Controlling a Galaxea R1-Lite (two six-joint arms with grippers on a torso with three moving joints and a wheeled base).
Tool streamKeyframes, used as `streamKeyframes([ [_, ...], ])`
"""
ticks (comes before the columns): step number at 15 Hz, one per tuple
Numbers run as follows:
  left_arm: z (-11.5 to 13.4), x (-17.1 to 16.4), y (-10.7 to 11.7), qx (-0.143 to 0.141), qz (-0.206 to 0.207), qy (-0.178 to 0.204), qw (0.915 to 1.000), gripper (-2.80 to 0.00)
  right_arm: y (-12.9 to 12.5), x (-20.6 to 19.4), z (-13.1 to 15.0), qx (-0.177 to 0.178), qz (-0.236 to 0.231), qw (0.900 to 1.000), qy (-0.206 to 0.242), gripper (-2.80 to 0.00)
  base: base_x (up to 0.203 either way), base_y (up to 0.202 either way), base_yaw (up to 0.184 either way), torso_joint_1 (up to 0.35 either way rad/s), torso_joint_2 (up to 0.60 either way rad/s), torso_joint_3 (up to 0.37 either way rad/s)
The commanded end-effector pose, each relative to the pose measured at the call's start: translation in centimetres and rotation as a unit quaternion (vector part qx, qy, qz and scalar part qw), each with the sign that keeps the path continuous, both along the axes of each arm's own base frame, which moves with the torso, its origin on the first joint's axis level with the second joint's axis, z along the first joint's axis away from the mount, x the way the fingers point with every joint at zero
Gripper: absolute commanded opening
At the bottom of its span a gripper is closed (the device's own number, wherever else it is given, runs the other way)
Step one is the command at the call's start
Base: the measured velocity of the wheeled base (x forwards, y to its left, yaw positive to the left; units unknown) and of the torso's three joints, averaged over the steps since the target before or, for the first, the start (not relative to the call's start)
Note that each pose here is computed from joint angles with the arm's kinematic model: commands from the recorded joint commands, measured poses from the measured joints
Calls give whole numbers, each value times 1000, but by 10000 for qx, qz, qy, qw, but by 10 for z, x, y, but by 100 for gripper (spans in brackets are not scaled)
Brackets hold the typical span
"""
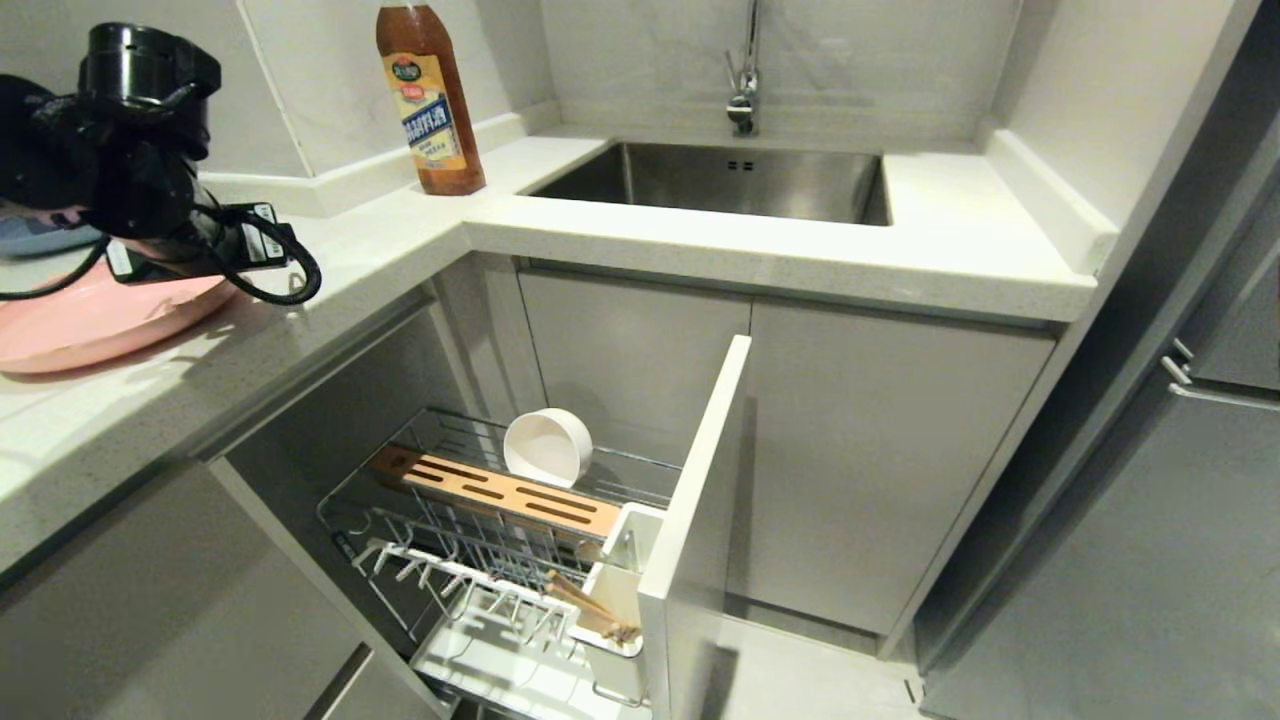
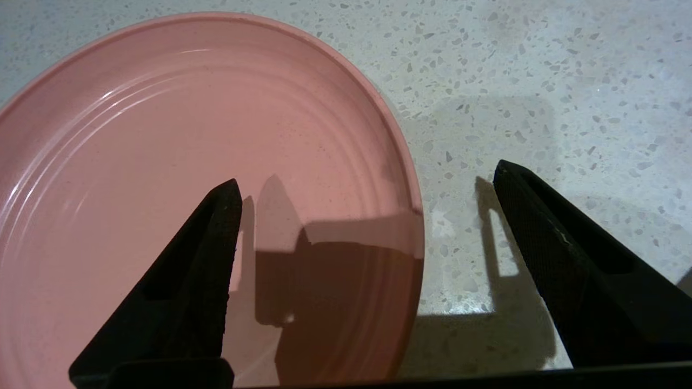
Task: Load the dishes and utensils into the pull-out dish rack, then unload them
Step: Pick up the plate and place it in the cupboard
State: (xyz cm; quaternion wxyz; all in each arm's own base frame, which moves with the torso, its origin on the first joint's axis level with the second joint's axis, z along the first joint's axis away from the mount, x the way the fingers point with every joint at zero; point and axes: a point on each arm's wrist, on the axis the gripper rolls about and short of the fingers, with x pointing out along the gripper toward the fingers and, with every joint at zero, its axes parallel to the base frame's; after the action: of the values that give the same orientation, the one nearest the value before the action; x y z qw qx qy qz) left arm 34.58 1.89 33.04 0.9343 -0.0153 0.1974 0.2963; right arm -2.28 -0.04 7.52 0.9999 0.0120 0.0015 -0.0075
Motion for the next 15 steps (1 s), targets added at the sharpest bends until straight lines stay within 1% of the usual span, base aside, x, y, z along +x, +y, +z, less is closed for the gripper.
streamKeyframes([
  [1, -4, 3, 3, -17, 36, 62, 10000, 0, 0, 0, -1, -2, 5, 10000, 9, -280, 0, 0, 0, 0, 0, 0],
  [6, -6, 5, 5, -140, 96, 12, 9999, 0, 0, 0, -1, 2, 2, 10000, 9, -280, 0, 0, 0, 0, 0, 0],
  [10, -6, 4, 4, -214, 9, 4, 9998, 0, 0, 0, -1, 1, 5, 10000, 14, -280, 0, 0, 0, 0, 0, 0],
  [11, -6, 4, 4, -222, 9, 14, 9998, 0, 0, 0, -1, 1, 1, 10000, 11, -280, 0, 0, 0, 0, 0, 0],
  [13, -7, 3, 4, -331, 15, -8, 9995, 0, 0, 0, -1, 2, 3, 10000, 11, -280, 0, 0, 0, 0, 0, 0],
  [15, -6, 3, 4, -349, 16, 0, 9994, 0, 0, 0, -1, 2, 0, 10000, 9, -280, 0, 0, 0, 0, 0, 0],
])
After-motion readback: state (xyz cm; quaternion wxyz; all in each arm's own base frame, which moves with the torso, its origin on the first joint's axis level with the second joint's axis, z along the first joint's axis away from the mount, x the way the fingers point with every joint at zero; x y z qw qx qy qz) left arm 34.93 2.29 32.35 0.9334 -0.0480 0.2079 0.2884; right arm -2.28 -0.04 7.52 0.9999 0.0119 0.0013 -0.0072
